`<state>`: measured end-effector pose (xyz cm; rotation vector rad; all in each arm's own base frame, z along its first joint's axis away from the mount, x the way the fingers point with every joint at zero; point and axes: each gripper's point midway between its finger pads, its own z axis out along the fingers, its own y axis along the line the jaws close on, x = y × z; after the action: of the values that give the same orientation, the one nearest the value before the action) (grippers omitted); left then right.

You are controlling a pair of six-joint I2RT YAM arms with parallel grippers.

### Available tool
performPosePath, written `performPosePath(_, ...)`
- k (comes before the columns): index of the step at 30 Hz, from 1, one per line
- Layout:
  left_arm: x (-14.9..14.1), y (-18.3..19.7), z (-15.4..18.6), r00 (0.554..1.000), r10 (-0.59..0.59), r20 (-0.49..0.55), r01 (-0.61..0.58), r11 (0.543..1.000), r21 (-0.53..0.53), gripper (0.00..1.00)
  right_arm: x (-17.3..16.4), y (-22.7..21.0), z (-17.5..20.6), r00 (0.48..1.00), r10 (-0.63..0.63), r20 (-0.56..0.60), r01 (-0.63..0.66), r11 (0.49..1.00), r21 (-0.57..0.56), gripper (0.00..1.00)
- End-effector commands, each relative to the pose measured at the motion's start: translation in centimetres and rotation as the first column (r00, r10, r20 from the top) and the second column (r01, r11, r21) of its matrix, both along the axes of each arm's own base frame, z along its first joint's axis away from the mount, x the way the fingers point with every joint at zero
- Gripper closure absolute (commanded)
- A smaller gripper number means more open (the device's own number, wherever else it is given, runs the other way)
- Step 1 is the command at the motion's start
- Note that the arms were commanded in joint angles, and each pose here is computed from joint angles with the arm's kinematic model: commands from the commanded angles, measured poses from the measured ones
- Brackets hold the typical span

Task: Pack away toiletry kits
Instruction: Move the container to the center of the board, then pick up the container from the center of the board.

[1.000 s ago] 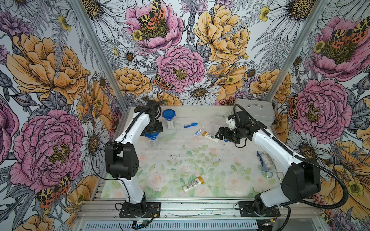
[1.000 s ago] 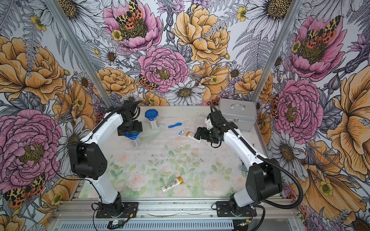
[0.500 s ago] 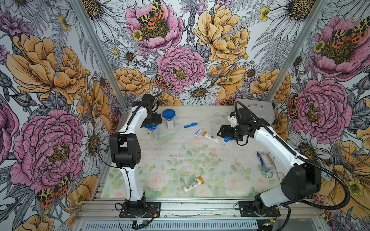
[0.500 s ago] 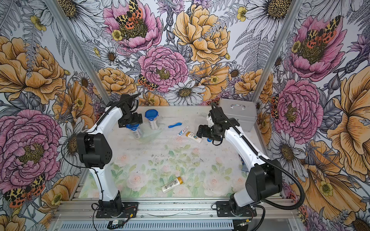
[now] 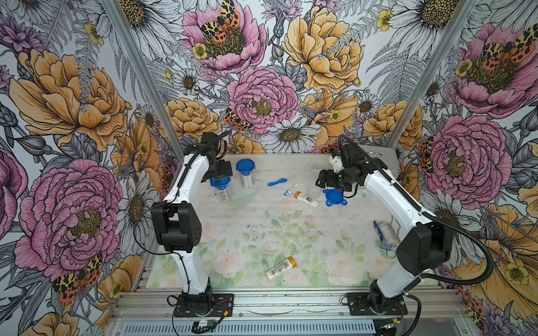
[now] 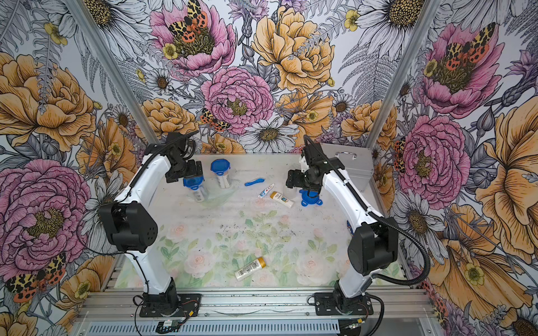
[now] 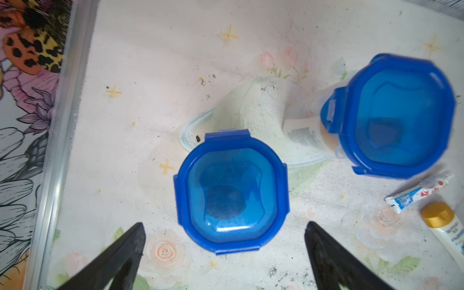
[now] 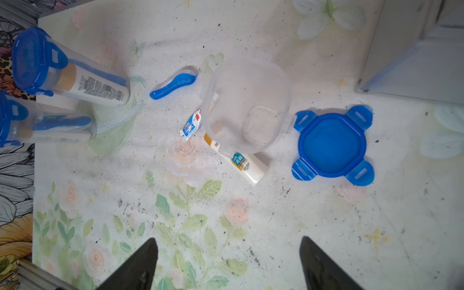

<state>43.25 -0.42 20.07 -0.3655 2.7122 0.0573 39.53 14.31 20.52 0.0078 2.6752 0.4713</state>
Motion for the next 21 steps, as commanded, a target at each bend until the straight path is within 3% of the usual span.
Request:
performPosePath(1, -2.0, 0.8, 3.9, 0.996, 0.016, 0.085, -0.02, 0.998, 0.051, 0.01, 2.7, -1.1, 0.3, 0.999, -0.033, 0.035, 0.034, 0.998, -0.045, 0.16)
performPosePath(5, -3.5, -0.8, 6.0, 0.99, -0.031, 0.14, 0.018, 0.996, 0.092, 0.01, 5.9, -1.5, -0.6, 0.997, -0.063, 0.04, 0.065, 0.995, -0.071, 0.22)
performPosePath(9, -4.6, -4.8, 7.9, 0.971, -0.146, 0.188, 0.127, 0.986, 0.107, 0.02, 8.1, -1.5, -2.5, 0.998, -0.066, 0.018, 0.068, 0.994, -0.083, 0.29)
performPosePath(15, -6.1, -12.6, 8.9, 0.935, -0.264, 0.237, 0.271, 0.963, 0.001, 0.02, 9.4, -1.5, -6.2, 0.997, -0.064, -0.044, 0.059, 0.993, -0.105, 0.37)
performPosePath(21, -7.3, -18.3, 8.2, 0.915, -0.332, 0.231, 0.36, 0.929, -0.09, 0.01, 9.9, -1.0, -7.5, 0.997, -0.043, -0.062, 0.036, 0.994, -0.107, 0.56)
